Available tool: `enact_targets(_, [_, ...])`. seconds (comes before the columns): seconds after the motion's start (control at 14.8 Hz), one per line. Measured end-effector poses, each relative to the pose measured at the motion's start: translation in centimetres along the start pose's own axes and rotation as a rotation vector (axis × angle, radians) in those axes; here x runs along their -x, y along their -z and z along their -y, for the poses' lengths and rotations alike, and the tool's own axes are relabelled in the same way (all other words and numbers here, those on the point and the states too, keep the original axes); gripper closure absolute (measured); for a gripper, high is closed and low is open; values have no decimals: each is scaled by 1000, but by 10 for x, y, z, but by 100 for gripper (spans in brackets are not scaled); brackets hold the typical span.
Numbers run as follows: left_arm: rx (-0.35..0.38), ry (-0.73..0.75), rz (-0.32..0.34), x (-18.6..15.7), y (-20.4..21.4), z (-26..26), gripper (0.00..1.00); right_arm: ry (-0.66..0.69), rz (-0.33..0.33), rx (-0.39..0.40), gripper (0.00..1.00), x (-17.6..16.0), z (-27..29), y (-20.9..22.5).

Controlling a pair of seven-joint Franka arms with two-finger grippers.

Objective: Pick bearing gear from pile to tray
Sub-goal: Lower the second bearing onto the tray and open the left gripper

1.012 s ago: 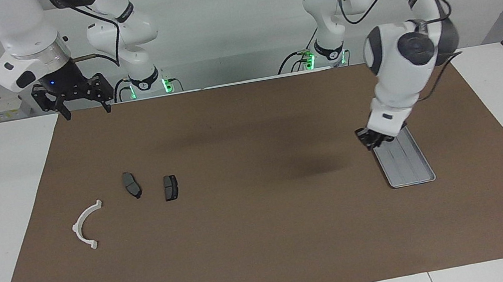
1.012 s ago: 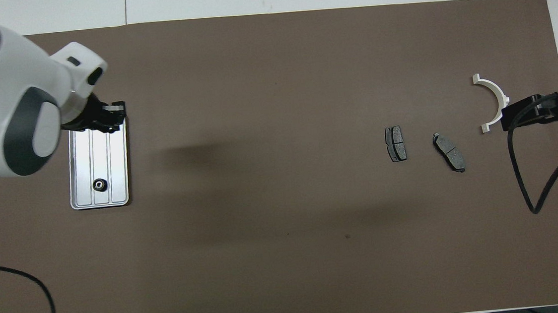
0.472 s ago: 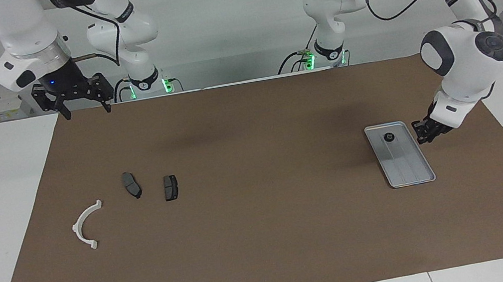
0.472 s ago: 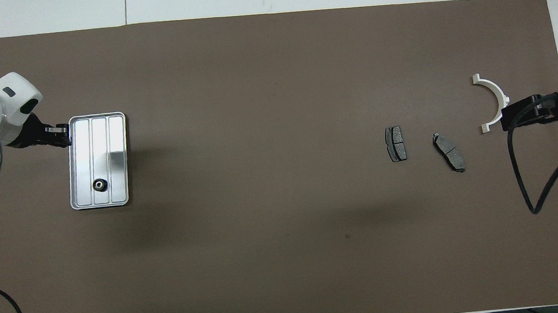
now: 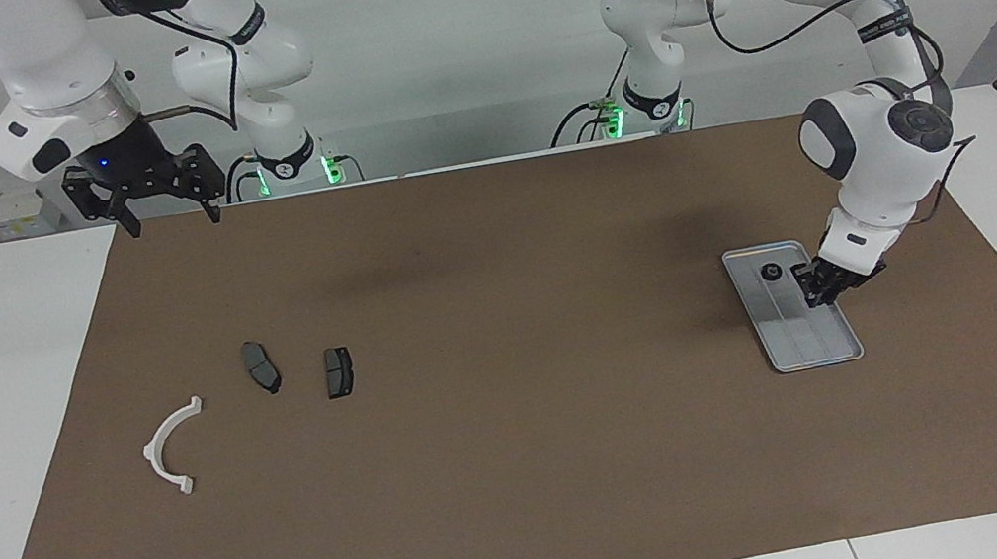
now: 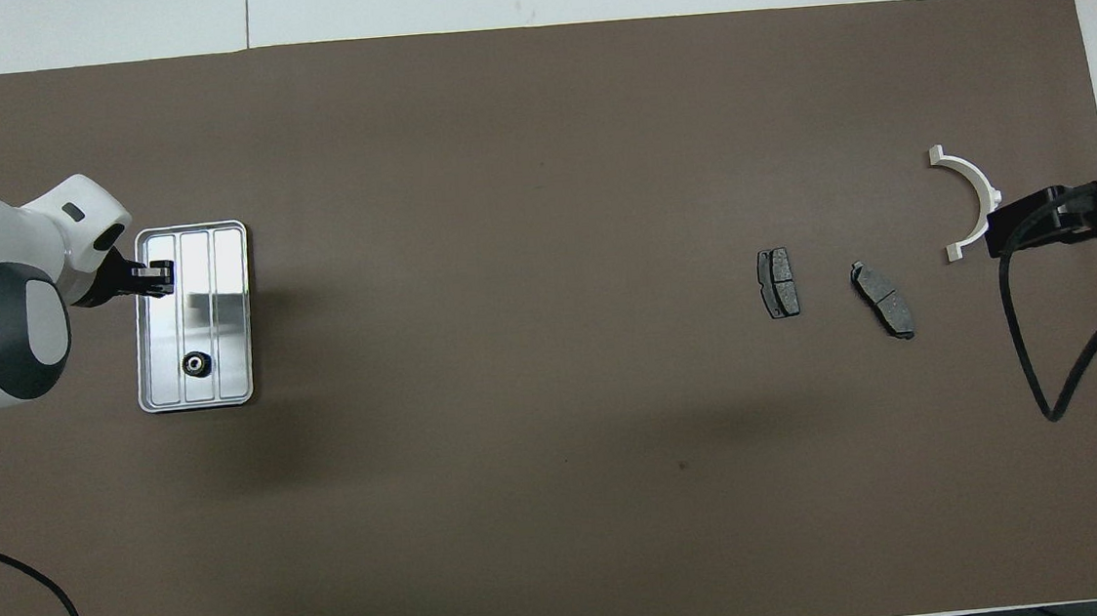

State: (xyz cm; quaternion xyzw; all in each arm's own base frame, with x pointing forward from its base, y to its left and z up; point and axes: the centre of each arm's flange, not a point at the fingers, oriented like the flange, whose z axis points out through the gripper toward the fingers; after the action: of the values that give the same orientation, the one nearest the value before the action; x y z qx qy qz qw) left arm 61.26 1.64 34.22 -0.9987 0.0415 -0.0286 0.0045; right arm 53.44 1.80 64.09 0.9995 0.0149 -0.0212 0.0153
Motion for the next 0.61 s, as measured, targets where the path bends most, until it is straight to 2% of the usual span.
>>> enact_targets(0.61, [-10, 7, -48, 8, -42, -19, 76, 9, -10, -1, 0, 3, 5, 5])
